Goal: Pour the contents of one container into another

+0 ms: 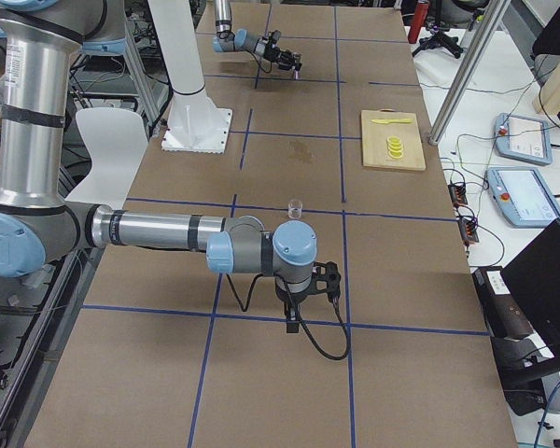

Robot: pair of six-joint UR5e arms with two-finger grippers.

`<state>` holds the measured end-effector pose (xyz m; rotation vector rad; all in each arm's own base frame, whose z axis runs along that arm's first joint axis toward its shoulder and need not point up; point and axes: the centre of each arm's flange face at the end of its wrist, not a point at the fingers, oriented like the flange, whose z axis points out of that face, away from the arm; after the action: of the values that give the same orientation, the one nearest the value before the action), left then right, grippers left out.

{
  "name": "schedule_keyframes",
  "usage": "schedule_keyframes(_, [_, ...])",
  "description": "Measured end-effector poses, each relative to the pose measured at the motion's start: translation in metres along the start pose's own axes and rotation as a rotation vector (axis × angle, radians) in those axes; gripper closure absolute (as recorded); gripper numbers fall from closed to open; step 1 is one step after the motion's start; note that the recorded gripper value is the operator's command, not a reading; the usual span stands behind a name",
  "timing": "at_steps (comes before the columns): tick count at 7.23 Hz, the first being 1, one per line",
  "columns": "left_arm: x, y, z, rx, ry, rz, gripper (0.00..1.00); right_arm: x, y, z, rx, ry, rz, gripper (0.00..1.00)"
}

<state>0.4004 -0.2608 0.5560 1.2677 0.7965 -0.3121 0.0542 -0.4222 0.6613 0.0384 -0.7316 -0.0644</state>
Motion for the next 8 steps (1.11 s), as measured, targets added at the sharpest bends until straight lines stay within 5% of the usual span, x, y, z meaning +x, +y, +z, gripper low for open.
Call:
schedule_keyframes(1, [0.000, 0.000, 0.000, 0.001, 0.000, -0.001, 0.29, 0.000, 0.000, 0.000, 0.000, 0.001, 0.000, 0.00])
schedule_keyframes(2, [-0.001, -0.001, 0.000, 0.002, -0.001, -0.001, 0.02, 0.000, 0.000, 0.000, 0.000, 0.001, 0.000, 0.00])
schedule_keyframes(8, [0.004, -0.024, -0.004, 0.064, -0.011, -0.064, 0.00, -0.001, -0.001, -0.001, 0.002, 0.000, -0.001, 0.00])
